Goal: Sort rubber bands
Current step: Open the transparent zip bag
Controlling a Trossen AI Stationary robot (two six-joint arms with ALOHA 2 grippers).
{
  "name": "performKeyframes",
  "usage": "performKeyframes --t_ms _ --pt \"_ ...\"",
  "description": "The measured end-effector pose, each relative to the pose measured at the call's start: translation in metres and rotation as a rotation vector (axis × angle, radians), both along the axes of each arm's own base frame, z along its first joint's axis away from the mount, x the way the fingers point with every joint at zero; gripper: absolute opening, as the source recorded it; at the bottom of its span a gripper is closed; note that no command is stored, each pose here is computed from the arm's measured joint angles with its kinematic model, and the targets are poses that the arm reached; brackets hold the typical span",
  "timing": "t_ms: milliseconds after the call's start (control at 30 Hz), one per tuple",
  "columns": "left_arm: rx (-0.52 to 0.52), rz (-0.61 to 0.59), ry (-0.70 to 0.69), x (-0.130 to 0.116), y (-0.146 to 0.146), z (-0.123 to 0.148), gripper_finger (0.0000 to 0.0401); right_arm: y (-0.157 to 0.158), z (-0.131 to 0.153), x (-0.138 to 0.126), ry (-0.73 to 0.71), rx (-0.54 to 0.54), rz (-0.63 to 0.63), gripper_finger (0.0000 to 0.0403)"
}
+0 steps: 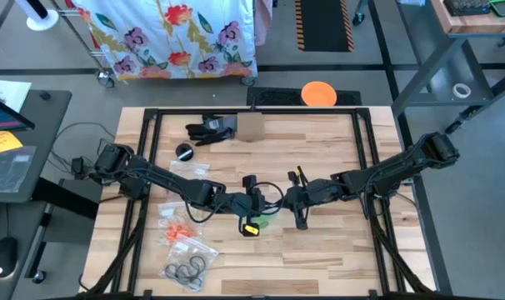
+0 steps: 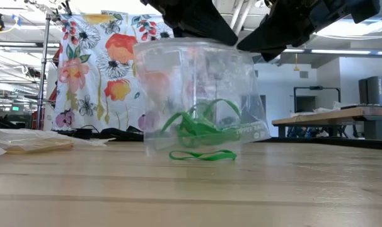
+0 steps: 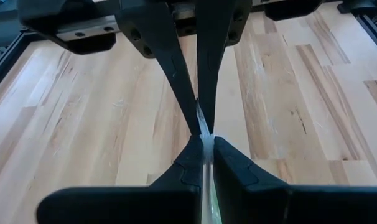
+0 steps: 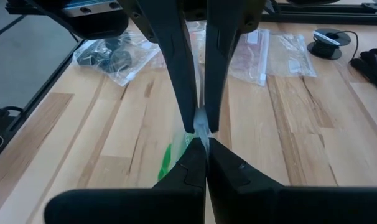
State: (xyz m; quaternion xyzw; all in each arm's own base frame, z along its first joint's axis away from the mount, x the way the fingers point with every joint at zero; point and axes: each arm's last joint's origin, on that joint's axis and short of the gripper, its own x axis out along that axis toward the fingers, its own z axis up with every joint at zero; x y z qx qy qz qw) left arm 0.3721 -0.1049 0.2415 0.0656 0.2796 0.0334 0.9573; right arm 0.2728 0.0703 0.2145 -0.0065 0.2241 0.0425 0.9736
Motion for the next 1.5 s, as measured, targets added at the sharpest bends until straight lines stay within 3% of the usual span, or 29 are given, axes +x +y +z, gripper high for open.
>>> performKeyframes --t_ms 433,867,1133,1500 --pt "-0.004 0.004 0.093 -0.005 -0.005 0.003 0.0007 0.000 -0.001 -0.001 0.011 -0.009 -0.016 0.0000" --pt "-0.023 0.038 0.289 -0.023 -0.014 0.010 0.0007 0.006 0.010 -0.001 0.027 -0.050 -0.024 0.0000" --pt "0.000 0.104 0.311 -0.047 -0.027 0.021 0.0005 0.006 0.013 -0.002 0.015 -0.051 -0.029 0.0000" --pt "0.040 0.142 0.258 -0.047 -0.032 0.023 0.0005 0.006 0.019 0.002 -0.058 0.027 -0.039 0.0017"
